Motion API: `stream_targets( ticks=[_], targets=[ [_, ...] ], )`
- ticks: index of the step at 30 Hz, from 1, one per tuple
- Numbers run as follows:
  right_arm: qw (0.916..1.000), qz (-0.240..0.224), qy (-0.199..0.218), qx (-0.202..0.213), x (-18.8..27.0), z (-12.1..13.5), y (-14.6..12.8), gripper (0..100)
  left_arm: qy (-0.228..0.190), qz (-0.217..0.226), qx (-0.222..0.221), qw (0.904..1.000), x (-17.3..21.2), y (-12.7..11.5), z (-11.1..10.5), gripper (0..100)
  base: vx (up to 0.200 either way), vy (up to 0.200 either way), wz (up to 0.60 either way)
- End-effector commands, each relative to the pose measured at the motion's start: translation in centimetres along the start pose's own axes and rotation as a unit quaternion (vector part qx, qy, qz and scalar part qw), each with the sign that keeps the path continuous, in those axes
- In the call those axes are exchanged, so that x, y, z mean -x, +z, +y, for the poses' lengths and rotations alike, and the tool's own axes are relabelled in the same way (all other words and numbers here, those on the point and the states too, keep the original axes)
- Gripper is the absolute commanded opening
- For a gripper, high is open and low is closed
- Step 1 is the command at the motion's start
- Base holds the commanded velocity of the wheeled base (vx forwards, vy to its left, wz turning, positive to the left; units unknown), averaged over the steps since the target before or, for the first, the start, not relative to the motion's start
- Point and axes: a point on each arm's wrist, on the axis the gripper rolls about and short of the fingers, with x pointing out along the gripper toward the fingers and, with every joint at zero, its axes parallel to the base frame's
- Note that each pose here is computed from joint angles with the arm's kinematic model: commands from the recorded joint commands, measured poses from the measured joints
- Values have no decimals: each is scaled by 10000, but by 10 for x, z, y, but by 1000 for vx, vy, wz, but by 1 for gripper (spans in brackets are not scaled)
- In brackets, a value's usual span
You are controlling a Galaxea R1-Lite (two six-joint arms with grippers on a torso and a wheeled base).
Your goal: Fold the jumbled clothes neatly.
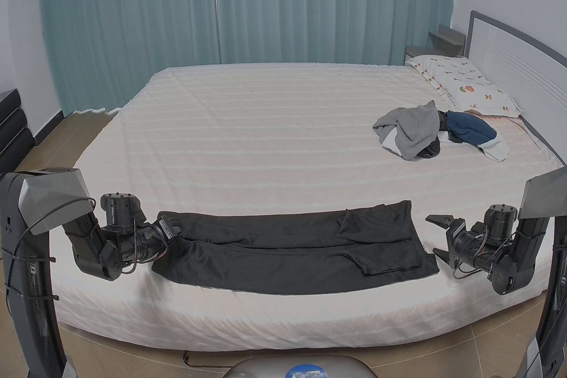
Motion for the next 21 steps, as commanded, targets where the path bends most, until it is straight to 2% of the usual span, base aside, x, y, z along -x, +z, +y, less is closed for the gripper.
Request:
stream_targets(
  ticks=[1, 6, 15, 21],
  targets=[
    [10000, 6, -6, 3, 0, -1, 0, 100, -137, -116, 52, 9998, 9, 7, -12, 0, 0, -200, 0],
    [10000, 6, -6, -4, 0, -1, 0, 100, -233, -275, 281, 9990, 21, 17, -25, 0, 0, -200, 0],
    [10000, 6, -6, -4, 0, -1, 0, 100, -99, -241, 135, 9996, 29, 8, -54, 0, 0, -200, 0],
    [10000, 6, -6, -4, 0, -1, 0, 100, -238, -147, -21, 9996, 35, 5, -82, 0, 0, -200, 0]
  ],
)
